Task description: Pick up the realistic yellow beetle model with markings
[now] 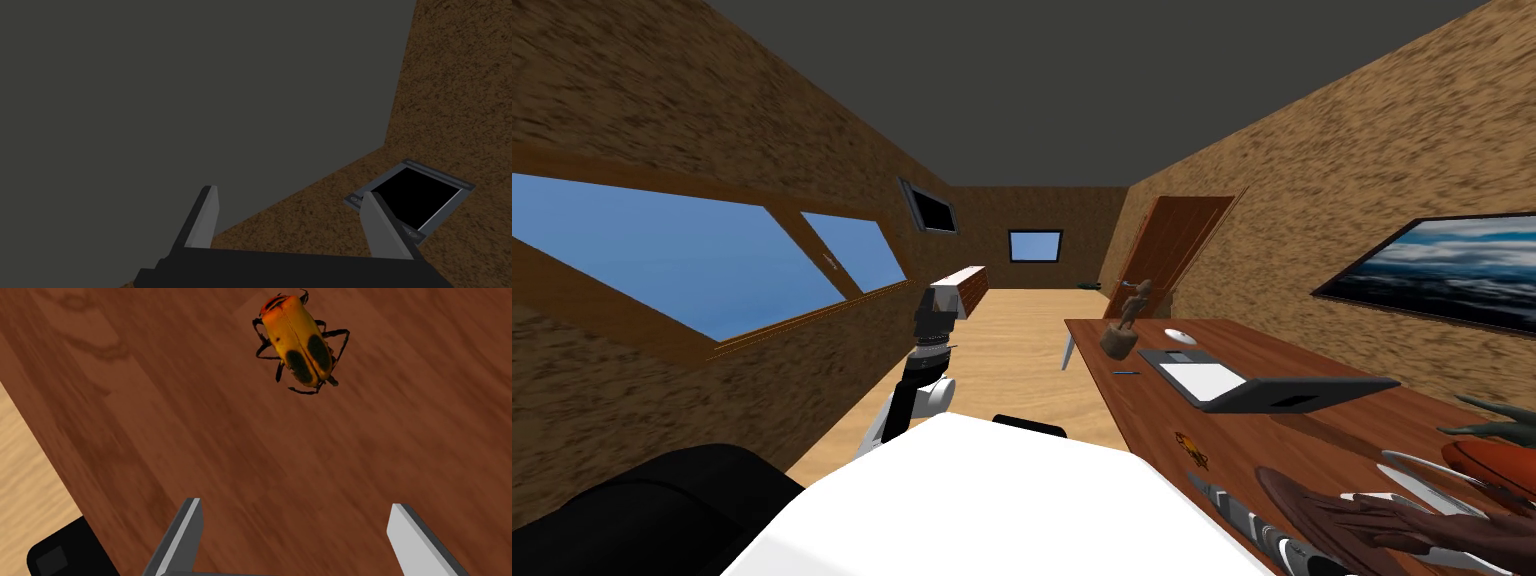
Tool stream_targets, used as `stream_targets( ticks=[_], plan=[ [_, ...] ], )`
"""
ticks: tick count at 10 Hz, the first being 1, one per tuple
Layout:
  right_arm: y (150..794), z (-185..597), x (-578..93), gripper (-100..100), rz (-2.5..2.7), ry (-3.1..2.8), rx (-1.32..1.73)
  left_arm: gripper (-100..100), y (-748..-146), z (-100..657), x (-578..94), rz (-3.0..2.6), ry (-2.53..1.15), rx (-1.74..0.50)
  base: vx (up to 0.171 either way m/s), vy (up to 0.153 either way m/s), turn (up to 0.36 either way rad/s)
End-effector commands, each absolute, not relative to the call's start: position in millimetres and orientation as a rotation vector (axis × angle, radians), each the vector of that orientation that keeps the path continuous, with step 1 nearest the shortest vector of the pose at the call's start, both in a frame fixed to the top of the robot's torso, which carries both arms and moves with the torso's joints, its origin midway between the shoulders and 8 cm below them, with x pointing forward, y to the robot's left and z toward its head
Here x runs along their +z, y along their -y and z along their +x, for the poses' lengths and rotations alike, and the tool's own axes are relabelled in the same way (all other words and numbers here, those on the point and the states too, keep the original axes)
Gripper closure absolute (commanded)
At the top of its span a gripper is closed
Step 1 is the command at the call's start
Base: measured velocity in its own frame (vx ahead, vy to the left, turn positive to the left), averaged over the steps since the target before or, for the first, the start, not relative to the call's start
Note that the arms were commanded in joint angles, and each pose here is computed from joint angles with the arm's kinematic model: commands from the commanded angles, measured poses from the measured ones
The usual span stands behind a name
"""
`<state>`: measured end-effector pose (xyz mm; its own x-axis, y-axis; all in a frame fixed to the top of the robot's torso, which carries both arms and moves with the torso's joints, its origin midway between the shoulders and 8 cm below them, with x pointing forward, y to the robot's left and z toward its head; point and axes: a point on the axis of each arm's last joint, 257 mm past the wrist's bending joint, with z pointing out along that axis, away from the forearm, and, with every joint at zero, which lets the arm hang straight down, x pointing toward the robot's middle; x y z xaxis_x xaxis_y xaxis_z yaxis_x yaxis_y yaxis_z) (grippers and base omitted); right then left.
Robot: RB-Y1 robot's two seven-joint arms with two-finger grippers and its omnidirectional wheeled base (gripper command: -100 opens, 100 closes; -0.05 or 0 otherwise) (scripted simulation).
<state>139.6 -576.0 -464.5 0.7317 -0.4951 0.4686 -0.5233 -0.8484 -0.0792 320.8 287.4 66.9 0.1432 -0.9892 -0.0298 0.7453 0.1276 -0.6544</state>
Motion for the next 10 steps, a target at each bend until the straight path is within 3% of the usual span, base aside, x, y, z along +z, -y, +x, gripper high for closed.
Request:
stream_targets(
  ticks=[1,6,10],
  plan=[
    [572.8,133.5,-469.3,-100,2.887,0.961,0.714,0,-287.4,320.8,66.9,-0.565,-0.53,-1.351,0.134,-0.019,-0.063],
    [562.7,119.2,-479.9,-100,2.906,1.25,0.611,0,-287.4,320.8,66.9,-0.565,-0.53,-1.351,0.148,-0.025,-0.091],
    [559.1,114.5,-484.6,-100,2.901,1.347,0.572,0,-287.4,320.8,66.9,-0.565,-0.531,-1.351,0.121,-0.083,-0.041]
  ],
)
